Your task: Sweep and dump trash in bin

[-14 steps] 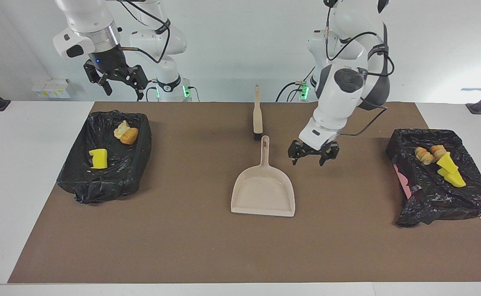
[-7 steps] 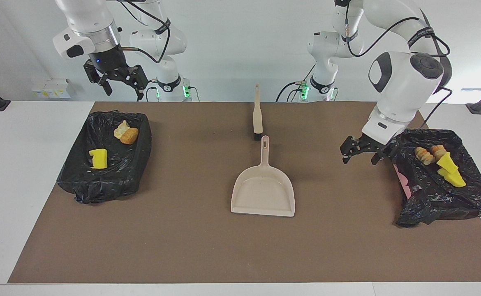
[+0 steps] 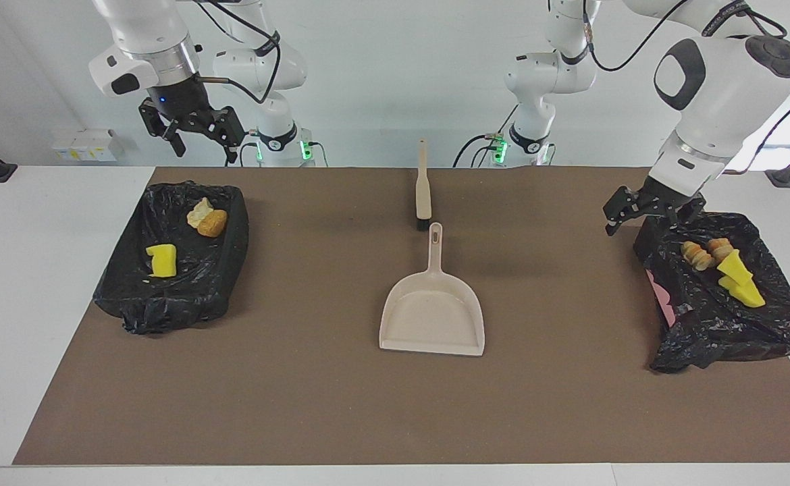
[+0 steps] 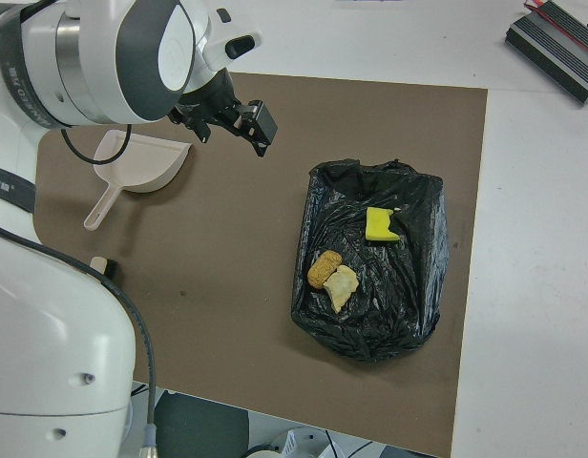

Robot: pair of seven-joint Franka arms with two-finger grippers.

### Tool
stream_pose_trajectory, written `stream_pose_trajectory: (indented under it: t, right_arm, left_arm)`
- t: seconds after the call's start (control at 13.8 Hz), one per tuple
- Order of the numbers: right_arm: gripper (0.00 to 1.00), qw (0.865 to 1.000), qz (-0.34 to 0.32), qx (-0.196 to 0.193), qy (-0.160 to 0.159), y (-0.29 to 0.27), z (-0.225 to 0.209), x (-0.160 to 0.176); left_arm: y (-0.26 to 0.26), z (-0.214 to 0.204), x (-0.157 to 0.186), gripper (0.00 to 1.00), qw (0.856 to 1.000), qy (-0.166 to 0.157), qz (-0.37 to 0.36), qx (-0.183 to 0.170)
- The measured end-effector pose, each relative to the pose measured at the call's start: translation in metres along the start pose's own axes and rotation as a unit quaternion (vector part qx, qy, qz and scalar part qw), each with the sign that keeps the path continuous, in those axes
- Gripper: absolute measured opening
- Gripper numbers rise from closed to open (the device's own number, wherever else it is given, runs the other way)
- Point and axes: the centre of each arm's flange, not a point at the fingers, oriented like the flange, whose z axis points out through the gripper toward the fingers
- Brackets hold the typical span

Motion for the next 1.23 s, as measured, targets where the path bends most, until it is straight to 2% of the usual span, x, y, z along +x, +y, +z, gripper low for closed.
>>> stream_pose_trajectory:
  t: [0.29, 0.51, 0.87, 1.23]
  right_arm:
    - [1.00, 1.000, 0.000, 0.000, 0.000, 0.000, 0.000, 0.000]
    - [1.00, 1.000, 0.002, 0.000, 0.000, 0.002, 0.000, 0.000]
    - [1.00, 1.000, 0.003, 0.000, 0.000, 0.003, 0.000, 0.001]
    - [1.00, 1.000, 0.004, 0.000, 0.000, 0.004, 0.000, 0.001]
  left_arm:
    - [0.006, -0.028, -0.022, 1.00, 1.000, -0.027, 0.006, 0.003]
    - [0.008, -0.042, -0.034, 1.00, 1.000, -0.027, 0.002, 0.004]
    - [0.014, -0.044, -0.037, 1.00, 1.000, -0.025, 0.002, 0.004]
    - [0.009, -0.054, -0.040, 1.00, 0.999, -0.051, 0.013, 0.006]
